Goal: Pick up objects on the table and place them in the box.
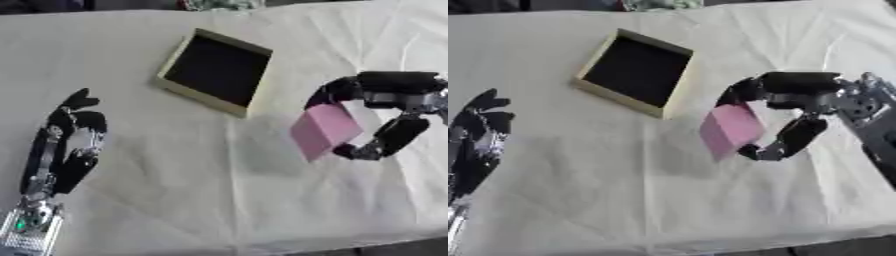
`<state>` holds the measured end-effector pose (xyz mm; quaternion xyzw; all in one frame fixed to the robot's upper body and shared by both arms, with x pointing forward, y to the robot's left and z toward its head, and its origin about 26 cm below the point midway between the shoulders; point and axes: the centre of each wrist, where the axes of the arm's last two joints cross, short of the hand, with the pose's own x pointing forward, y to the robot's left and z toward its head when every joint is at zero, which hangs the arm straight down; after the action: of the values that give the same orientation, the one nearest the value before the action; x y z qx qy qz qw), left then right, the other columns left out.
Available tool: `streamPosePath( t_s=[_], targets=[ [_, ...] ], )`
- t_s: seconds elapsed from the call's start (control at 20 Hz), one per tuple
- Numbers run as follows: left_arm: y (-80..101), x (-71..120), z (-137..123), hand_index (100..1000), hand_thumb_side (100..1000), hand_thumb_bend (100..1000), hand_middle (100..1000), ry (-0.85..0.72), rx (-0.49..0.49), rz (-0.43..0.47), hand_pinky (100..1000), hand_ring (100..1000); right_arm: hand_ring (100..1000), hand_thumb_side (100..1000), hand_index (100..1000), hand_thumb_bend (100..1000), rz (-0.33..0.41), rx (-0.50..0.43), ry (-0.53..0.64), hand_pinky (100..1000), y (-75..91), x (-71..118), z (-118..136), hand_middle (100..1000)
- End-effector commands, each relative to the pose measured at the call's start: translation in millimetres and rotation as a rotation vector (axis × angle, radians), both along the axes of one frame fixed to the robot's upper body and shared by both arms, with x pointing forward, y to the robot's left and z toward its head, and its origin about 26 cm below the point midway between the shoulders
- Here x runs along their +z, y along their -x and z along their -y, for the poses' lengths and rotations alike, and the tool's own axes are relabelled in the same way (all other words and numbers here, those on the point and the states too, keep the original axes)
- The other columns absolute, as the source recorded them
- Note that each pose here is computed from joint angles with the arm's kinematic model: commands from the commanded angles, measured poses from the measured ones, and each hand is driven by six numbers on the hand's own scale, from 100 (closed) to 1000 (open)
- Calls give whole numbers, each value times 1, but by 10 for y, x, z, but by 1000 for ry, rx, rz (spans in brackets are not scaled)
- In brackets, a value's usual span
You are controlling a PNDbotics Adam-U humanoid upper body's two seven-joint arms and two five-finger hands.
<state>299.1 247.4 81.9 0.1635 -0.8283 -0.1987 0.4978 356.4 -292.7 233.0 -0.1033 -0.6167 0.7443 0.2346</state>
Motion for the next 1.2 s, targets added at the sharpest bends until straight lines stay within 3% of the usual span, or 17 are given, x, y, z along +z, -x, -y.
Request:
streamPosePath(
  t_s=[0.05, 0.35, 0.65, 1.2],
  targets=[
    [-10, 74, -18, 942, 724, 198, 769, -13, -8, 23, 747, 729, 871, 300, 529, 216, 99, 145, 218, 900, 34, 367, 106, 831],
    [-26, 106, 19, 941, 722, 199, 768, -11, -28, 31, 747, 728, 874, 278, 544, 234, 180, 42, 216, 910, -119, 711, 240, 838],
    [-42, 137, 69, 941, 722, 199, 768, -10, -58, 38, 747, 727, 873, 268, 546, 227, 177, -73, 183, 910, -392, 866, 198, 836],
    [-52, 162, 154, 941, 722, 200, 768, -13, -112, 39, 749, 727, 855, 250, 553, 164, 26, -317, 13, 892, -889, 674, 135, 811]
  ],
)
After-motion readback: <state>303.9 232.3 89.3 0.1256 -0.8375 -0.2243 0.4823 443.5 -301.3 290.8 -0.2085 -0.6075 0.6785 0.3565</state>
